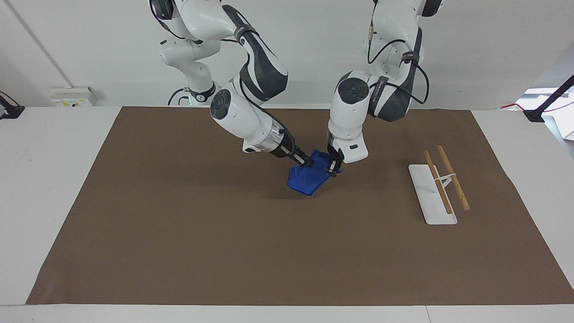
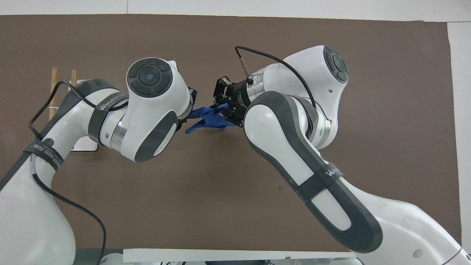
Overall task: Right arm passes towel to left arm to hang
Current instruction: 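Open the right gripper to release the towel to the left gripper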
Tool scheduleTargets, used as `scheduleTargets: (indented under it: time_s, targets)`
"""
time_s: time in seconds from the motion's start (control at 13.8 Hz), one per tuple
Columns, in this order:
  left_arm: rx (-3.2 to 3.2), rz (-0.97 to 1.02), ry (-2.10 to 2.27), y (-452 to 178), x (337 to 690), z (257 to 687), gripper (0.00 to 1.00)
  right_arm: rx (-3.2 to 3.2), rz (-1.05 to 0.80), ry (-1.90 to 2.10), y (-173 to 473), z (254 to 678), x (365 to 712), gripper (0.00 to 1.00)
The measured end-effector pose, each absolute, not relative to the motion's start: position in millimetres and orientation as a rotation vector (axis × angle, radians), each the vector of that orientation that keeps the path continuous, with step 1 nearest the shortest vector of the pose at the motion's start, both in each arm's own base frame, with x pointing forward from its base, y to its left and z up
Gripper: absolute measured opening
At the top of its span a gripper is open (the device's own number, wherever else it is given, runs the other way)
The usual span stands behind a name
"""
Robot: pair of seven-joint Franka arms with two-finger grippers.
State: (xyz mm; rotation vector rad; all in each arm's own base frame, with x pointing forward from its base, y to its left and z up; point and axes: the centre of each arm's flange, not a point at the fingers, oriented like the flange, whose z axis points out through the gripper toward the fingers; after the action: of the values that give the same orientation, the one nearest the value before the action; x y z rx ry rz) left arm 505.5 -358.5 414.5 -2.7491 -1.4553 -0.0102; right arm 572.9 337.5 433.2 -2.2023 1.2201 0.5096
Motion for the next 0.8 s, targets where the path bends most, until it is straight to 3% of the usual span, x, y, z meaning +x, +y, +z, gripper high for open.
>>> scheduleTargets:
  time_s: [0.07,0.36,0.65,0.8]
  targets:
    - [-2.746,-0.009,-1.457,-357.4,505.3,414.0,0.02,-2.202,0.51,1.22,337.5,433.2,572.9,0.11]
    - [-2.782,-0.024,-1.424,-356.6,507.0,425.7,0.02,-2.202,0.51,1.22,337.5,433.2,572.9,0.11]
    - [-2.88,-0.087,-1.297,-357.5,517.1,472.0,0.02,-2.251,0.45,1.19,335.4,434.4,575.0,0.51]
    - [-2.895,-0.137,-1.229,-350.9,522.6,491.0,0.02,-2.427,0.285,1.083,323.3,439.7,580.7,0.73]
